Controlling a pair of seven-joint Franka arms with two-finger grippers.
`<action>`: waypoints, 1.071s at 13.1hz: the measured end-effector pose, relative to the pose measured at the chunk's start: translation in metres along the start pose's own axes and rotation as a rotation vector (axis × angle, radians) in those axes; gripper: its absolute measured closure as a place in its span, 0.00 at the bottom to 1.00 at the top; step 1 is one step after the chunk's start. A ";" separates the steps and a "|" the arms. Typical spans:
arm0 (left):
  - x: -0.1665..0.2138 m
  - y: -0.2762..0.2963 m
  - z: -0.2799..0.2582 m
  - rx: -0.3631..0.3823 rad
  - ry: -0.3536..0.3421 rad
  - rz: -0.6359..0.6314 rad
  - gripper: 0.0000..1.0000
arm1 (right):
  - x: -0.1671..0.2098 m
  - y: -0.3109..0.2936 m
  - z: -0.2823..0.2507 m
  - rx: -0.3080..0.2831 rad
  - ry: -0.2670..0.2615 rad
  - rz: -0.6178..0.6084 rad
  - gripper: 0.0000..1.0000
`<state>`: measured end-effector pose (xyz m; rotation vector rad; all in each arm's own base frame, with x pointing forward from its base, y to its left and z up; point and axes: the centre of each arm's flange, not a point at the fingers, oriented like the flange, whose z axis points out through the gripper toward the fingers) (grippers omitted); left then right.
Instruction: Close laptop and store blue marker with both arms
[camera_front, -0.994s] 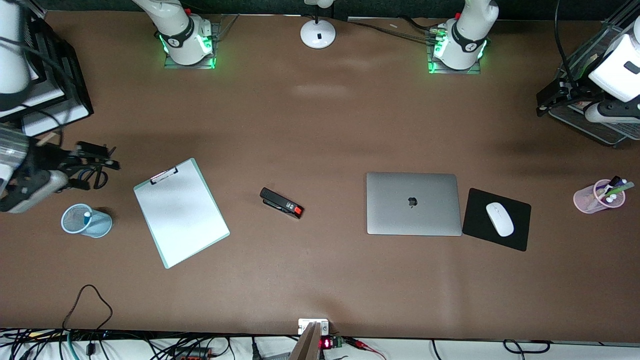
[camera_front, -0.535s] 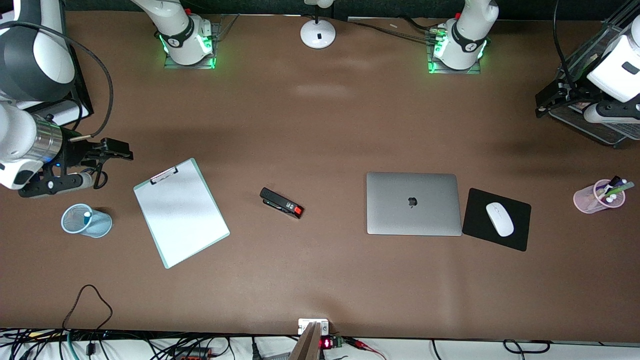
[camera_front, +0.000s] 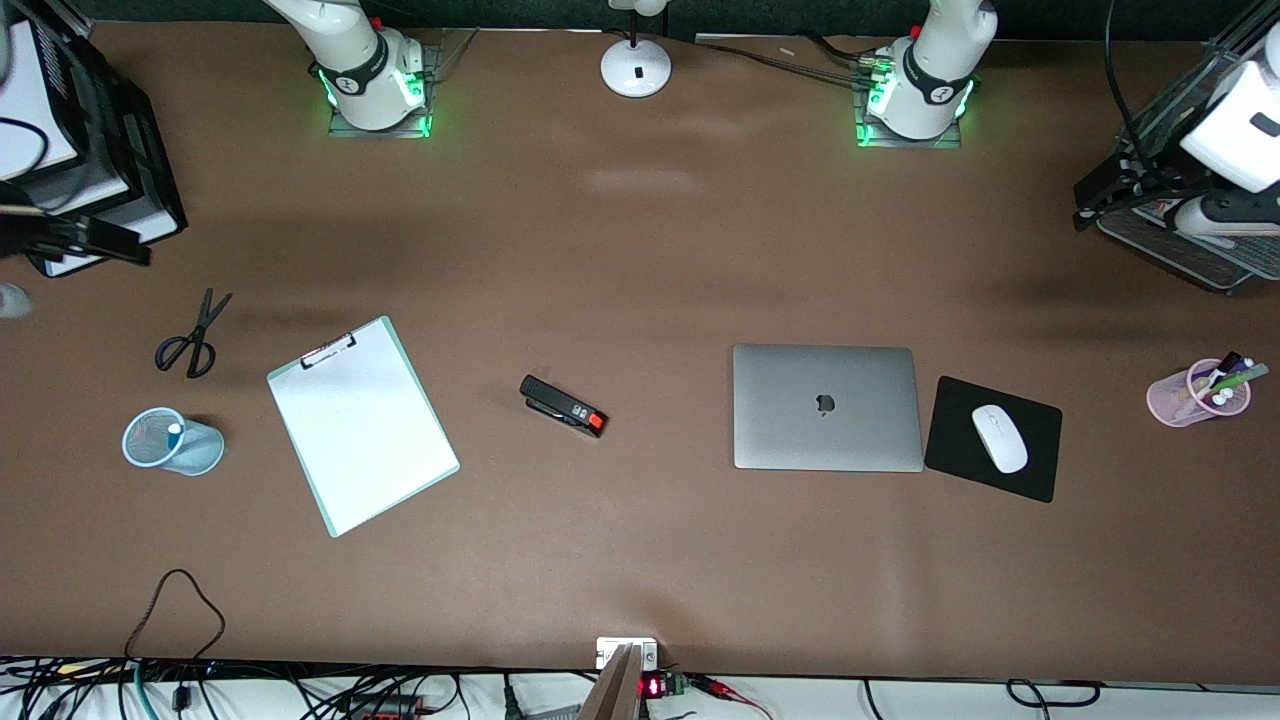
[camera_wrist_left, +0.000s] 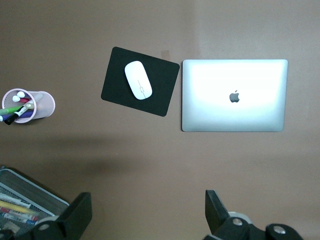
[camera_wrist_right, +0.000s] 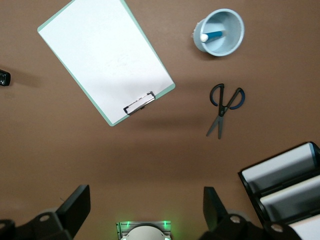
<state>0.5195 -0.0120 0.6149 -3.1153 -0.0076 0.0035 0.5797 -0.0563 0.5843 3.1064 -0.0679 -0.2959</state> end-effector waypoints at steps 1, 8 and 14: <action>0.000 0.000 0.000 -0.002 0.002 0.007 0.00 | -0.004 -0.001 -0.005 0.001 0.009 -0.001 0.00; 0.002 0.013 -0.002 -0.005 0.019 0.033 0.00 | -0.026 -0.006 0.000 0.008 0.078 -0.006 0.00; 0.001 0.015 -0.001 -0.005 0.018 0.037 0.00 | -0.035 -0.006 -0.005 0.010 0.068 -0.008 0.00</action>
